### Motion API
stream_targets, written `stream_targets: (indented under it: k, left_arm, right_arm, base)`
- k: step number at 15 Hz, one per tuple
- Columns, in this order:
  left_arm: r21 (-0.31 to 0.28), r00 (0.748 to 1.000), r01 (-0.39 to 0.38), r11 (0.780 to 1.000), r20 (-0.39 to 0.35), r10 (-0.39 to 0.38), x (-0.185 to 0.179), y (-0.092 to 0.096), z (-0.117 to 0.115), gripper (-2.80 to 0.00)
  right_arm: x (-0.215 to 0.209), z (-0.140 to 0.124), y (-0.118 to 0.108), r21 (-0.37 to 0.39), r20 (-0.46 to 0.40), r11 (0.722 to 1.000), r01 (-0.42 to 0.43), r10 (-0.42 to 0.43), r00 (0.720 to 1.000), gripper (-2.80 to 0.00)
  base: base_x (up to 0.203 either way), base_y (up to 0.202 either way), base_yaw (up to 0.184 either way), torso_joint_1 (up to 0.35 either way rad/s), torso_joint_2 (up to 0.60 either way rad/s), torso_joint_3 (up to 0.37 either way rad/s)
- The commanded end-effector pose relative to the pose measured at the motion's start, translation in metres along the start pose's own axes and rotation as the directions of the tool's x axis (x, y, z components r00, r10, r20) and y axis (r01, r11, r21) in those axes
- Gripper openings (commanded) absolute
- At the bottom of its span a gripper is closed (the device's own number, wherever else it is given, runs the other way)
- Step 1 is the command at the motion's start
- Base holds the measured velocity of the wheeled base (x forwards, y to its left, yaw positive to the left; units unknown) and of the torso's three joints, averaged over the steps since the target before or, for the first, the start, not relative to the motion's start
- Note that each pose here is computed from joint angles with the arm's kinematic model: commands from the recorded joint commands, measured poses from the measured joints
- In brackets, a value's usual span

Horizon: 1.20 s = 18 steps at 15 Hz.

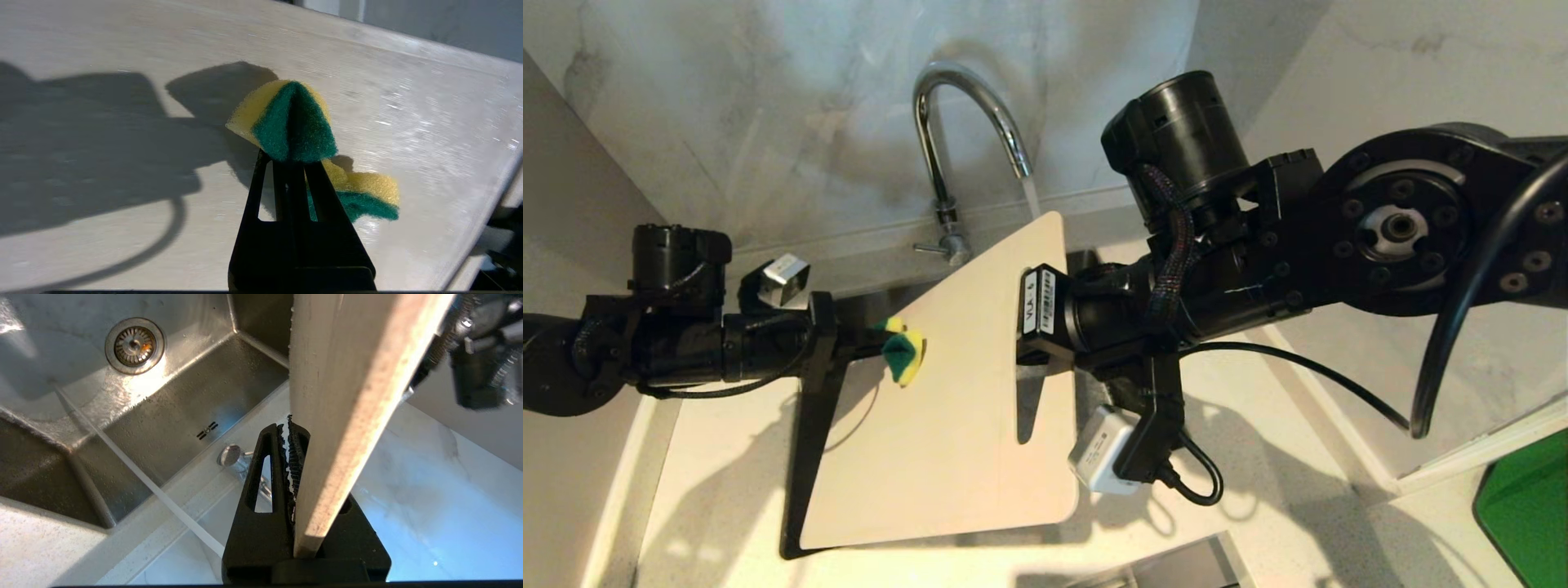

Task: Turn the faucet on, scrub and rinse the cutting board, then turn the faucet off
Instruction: Scrub the cutting board underwater

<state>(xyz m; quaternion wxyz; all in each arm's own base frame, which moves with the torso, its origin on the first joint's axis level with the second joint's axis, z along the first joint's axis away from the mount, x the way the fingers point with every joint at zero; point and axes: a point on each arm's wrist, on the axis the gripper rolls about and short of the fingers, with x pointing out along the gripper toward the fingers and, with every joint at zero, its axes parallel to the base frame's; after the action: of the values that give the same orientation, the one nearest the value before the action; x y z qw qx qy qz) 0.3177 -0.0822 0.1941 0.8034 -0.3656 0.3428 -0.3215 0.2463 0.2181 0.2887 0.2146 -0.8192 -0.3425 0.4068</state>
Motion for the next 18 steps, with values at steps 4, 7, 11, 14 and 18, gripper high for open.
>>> stream_targets:
  k: [4, 7, 11, 14, 18]
  left_arm:
    - [-0.023, 0.999, -0.038, 0.999, 0.024, 0.038, -0.001, 0.025, 0.011, -2.80]
    - [-0.035, 0.998, -0.056, 0.998, 0.018, 0.056, 0.005, 0.040, 0.012, -2.80]
    - [-0.035, 0.996, -0.086, 0.996, -0.010, 0.086, 0.015, 0.058, 0.009, -2.80]
    - [-0.055, 0.993, -0.118, 0.991, -0.025, 0.117, 0.021, 0.079, 0.010, -2.80]
    - [-0.083, 0.997, -0.078, 0.993, -0.032, 0.076, 0.018, 0.103, 0.019, -2.80]
  right_arm:
    - [-0.012, -0.005, 0.001, -0.007, -0.031, 1.000, 0.007, -0.007, 0.999, -2.80]
    - [-0.019, -0.011, 0.007, 0.004, -0.051, 1.000, 0.001, -0.001, 0.999, -2.80]
    - [-0.027, -0.015, 0.008, 0.015, -0.068, 1.000, 0.015, -0.014, 0.998, -2.80]
    - [-0.036, -0.015, 0.007, 0.013, -0.085, 1.000, 0.022, -0.021, 0.996, -2.80]
    - [-0.043, -0.016, 0.007, 0.015, -0.100, 1.000, 0.024, -0.022, 0.995, -2.80]
  base:
    - [0.000, 0.000, 0.000, 0.000, 0.00, 0.000]
    - [0.000, 0.000, 0.000, 0.000, 0.00, 0.000]
    - [0.000, 0.000, 0.000, 0.000, 0.00, 0.000]
    - [0.000, 0.000, 0.000, 0.000, 0.00, 0.000]
    - [0.000, 0.000, 0.000, 0.000, 0.00, 0.000]
